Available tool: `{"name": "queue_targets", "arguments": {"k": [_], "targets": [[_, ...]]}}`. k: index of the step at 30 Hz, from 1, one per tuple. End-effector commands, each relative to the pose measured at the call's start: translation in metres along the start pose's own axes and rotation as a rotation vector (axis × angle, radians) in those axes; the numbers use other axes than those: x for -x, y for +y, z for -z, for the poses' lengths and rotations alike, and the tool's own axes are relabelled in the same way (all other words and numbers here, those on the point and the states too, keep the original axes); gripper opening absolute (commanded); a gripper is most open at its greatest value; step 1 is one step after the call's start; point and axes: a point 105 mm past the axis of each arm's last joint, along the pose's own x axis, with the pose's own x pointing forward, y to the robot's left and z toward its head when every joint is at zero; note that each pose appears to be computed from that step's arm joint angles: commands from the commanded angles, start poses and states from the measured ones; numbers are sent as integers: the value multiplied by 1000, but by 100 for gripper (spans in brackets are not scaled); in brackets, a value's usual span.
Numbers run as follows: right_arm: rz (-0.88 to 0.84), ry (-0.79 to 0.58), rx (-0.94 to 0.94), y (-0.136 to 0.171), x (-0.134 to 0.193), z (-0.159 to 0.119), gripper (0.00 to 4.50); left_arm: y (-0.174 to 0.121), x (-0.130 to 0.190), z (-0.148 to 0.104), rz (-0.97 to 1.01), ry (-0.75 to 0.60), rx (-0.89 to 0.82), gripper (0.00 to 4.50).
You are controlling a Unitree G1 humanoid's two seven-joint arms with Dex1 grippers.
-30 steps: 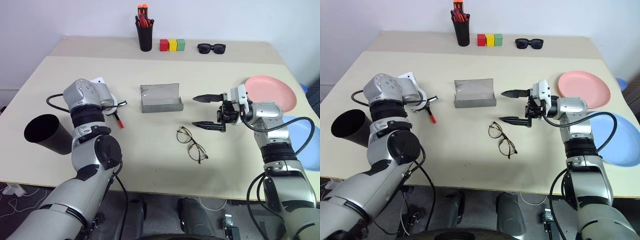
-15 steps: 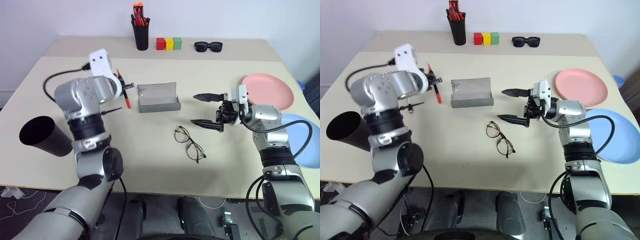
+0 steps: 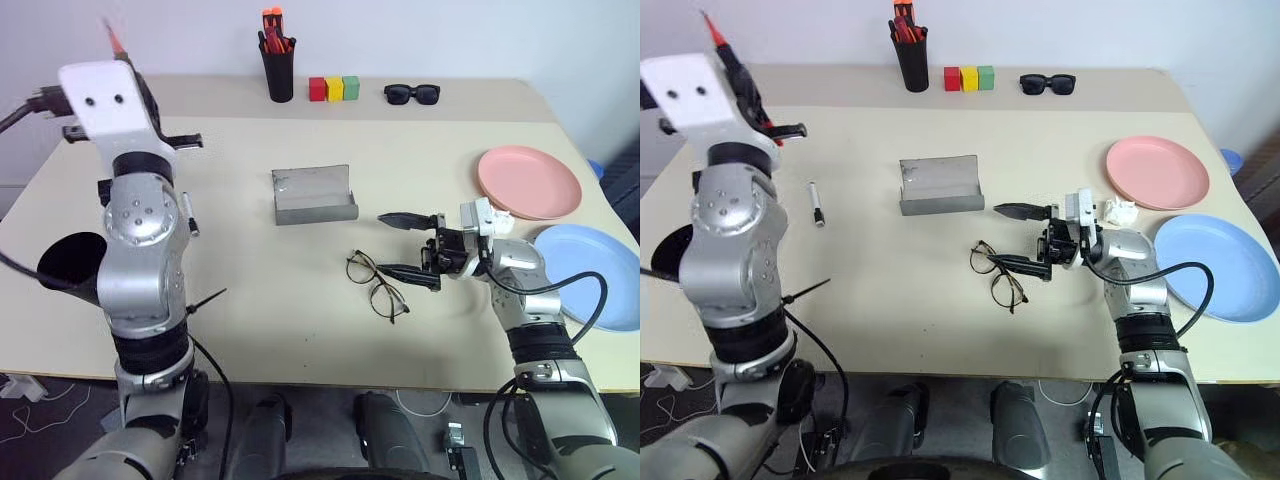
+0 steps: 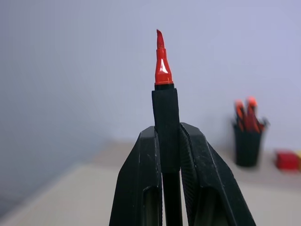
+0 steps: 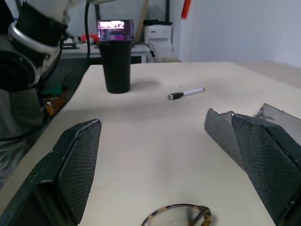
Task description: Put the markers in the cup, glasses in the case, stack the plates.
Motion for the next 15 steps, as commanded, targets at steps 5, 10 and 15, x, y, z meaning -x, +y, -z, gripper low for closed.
{"name": "queue_targets", "arguments": {"k": [5, 10, 15], "targets": [[-49, -43, 17, 1, -3, 7, 450, 27, 37, -16, -52, -161, -221, 15], [-84, -53, 6, 0, -8, 10, 450, 52, 56, -10, -144, -140, -274, 15], [-99, -55, 5, -5, -13, 6, 450, 66, 70, -2, -210, -100, -232, 15]]}}
